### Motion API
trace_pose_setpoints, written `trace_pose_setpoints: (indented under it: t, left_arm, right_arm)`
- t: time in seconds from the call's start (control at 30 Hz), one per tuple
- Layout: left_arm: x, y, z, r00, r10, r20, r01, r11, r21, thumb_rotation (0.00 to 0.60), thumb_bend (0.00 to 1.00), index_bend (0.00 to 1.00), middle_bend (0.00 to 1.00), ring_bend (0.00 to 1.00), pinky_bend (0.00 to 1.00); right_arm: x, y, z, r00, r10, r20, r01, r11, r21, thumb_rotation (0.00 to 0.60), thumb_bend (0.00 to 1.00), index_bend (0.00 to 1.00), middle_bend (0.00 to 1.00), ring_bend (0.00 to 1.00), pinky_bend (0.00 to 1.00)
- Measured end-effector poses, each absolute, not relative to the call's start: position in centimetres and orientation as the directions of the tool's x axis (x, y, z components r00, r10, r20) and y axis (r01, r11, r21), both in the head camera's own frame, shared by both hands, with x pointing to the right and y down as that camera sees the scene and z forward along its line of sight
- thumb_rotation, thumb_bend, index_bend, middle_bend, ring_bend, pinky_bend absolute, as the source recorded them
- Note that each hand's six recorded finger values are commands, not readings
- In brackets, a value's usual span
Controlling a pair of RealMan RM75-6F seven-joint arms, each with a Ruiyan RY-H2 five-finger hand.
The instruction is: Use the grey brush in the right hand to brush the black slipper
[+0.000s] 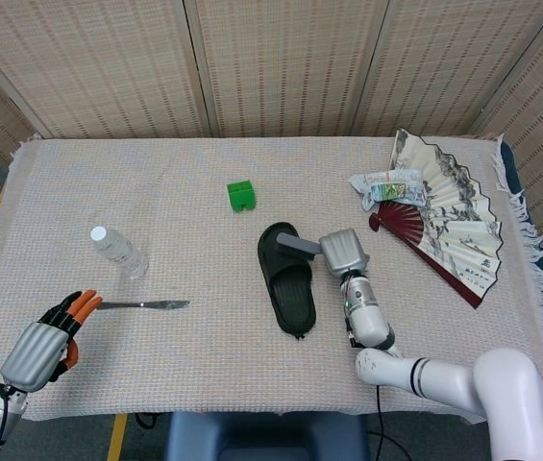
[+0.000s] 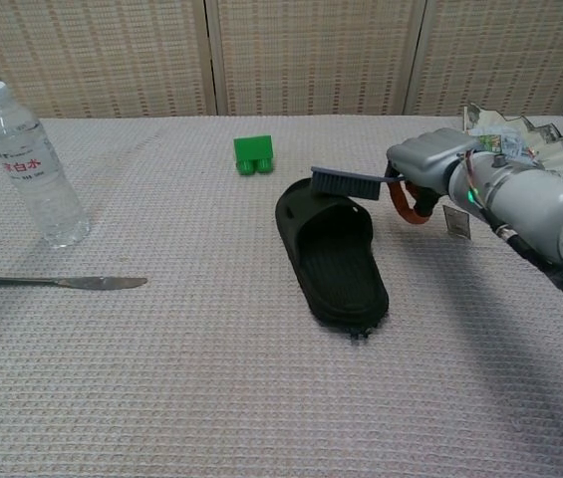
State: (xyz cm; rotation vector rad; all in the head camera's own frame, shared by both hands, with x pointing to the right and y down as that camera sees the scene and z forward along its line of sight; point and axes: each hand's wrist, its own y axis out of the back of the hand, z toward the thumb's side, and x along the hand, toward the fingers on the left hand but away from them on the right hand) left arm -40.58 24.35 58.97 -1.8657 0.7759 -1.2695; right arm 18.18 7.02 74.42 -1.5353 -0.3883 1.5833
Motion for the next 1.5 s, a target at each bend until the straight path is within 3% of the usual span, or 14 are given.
trace_pose_setpoints:
  t: [0.23, 0.77, 1.17, 1.37, 1.5]
  left_arm:
    - [-40.5, 24.3, 59.1, 0.329, -0.802, 0.498, -0.073, -0.547, -0.834, 0.6, 1.0, 0.0, 0.0, 0.01, 0.22]
    - [-40.9, 24.1, 59.1, 0.318, -0.806, 0.499, -0.078, -0.547, -0.834, 0.6, 1.0, 0.0, 0.0, 0.01, 0.22]
    - [-40.7, 24.3, 59.0, 0.321, -0.806, 0.497, -0.068, -0.543, -0.837, 0.6, 1.0, 0.0, 0.0, 0.01, 0.22]
    - [-40.3, 24.5, 58.9, 0.333, -0.806, 0.49, -0.065, -0.538, -0.841, 0.6, 1.0, 0.0, 0.0, 0.01, 0.22]
    - [-40.3, 24.5, 59.1, 0.335, -0.803, 0.493, -0.064, -0.542, -0.838, 0.6, 1.0, 0.0, 0.0, 0.01, 0.22]
  right_arm:
    - [20.2, 8.1, 73.9, 0.149, 0.74, -0.656, -0.373, -0.573, -0.73, 0.6, 0.55, 0.88, 0.77, 0.81, 1.0]
    - [15.1, 8.3, 74.7, 0.209, 0.728, -0.653, -0.352, -0.567, -0.744, 0.6, 0.55, 0.88, 0.77, 0.81, 1.0]
    - [22.7, 9.2, 71.9, 0.163, 0.762, -0.627, -0.356, -0.548, -0.757, 0.6, 0.55, 0.87, 0.77, 0.81, 1.0]
    - [26.9, 11.6, 71.3, 0.157, 0.761, -0.629, -0.347, -0.554, -0.757, 0.6, 0.49, 0.72, 0.76, 0.73, 0.96]
    - [29.1, 13.6, 71.4, 0.181, 0.765, -0.618, -0.324, -0.547, -0.772, 0.6, 0.44, 0.6, 0.66, 0.64, 0.89]
